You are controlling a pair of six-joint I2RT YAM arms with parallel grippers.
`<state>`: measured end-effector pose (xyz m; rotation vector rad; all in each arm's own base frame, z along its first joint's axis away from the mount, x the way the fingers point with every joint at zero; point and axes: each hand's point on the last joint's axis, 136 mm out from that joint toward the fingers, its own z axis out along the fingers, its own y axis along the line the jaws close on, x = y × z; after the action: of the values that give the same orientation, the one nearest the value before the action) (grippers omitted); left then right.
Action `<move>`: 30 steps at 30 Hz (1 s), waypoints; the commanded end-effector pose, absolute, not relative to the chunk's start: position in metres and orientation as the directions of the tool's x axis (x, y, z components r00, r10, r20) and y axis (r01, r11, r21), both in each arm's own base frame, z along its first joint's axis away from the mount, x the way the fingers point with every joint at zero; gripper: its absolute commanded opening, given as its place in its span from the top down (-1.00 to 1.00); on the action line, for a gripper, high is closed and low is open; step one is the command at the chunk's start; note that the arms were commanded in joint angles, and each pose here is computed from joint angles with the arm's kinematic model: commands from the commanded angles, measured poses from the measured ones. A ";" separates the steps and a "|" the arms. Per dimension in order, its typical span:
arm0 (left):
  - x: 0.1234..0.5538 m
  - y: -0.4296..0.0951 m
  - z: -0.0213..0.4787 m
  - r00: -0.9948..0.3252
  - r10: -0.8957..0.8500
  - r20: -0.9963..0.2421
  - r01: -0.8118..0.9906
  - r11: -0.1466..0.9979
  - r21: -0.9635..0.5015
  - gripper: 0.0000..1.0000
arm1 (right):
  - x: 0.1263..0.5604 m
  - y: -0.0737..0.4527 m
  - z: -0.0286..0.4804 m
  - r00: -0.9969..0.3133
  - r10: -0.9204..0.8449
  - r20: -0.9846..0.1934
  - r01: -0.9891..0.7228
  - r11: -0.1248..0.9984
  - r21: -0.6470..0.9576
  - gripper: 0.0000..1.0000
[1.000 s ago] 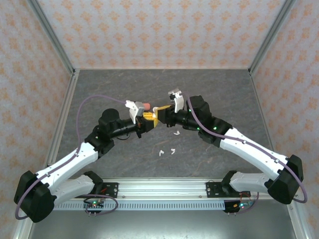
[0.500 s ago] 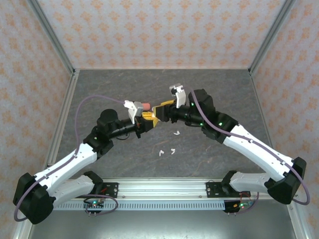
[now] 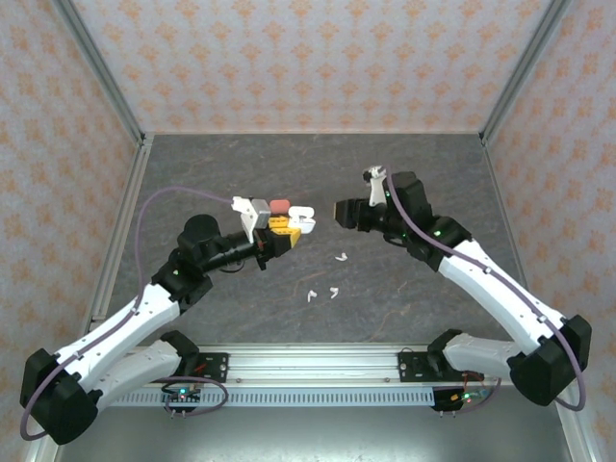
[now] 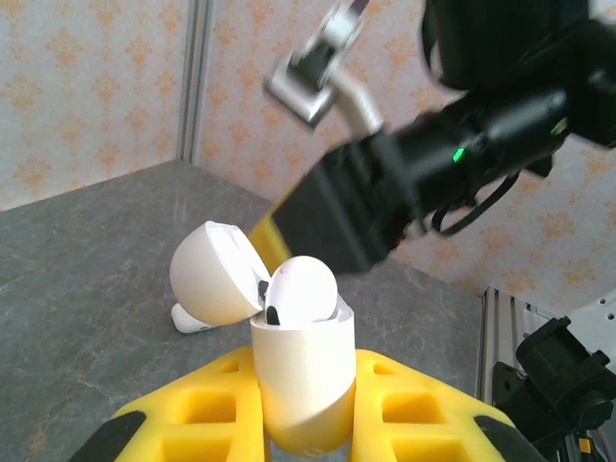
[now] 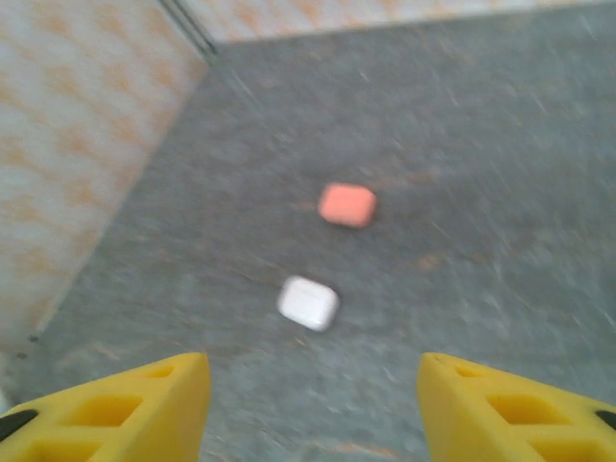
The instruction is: Insert the wireless bluetooth earbuds into the charging case
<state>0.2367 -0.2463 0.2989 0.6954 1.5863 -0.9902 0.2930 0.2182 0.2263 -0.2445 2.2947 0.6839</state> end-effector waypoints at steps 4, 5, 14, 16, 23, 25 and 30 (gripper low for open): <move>0.235 -0.244 0.301 -0.212 -0.049 -0.976 0.841 0.499 -0.208 0.80 | 0.296 0.200 0.135 -0.846 0.025 -0.532 -0.184 0.924 0.335 -0.16; 0.235 -0.244 0.300 -0.214 -0.048 -0.976 0.841 0.499 -0.209 0.80 | 0.296 0.199 0.123 -0.860 0.056 -0.507 -0.143 0.927 0.346 -0.16; 0.237 -0.246 0.300 -0.222 -0.047 -0.974 0.843 0.492 -0.216 0.80 | 0.314 0.206 0.065 -0.897 0.042 -0.441 -0.077 0.966 0.247 -0.24; 0.237 -0.246 0.300 -0.222 -0.046 -0.974 0.844 0.491 -0.215 0.80 | 0.316 0.210 0.057 -0.901 0.002 -0.434 -0.094 0.975 0.200 -0.26; 0.236 -0.245 0.301 -0.221 -0.046 -0.974 0.841 0.497 -0.214 0.80 | 0.327 0.215 0.032 -0.908 -0.057 -0.414 -0.103 0.991 0.090 -0.26; 0.235 -0.244 0.301 -0.220 -0.045 -0.975 0.841 0.498 -0.213 0.80 | 0.326 0.216 0.027 -0.913 -0.068 -0.401 -0.104 0.992 0.069 -0.24; 0.235 -0.243 0.300 -0.219 -0.039 -0.975 0.839 0.503 -0.208 0.80 | 0.314 0.214 0.021 -0.924 -0.089 -0.372 -0.111 0.993 0.039 -0.22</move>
<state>0.2375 -0.2442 0.2900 0.6908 1.6281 -0.9739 0.3187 0.2213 0.0233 -0.1300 2.7424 0.1725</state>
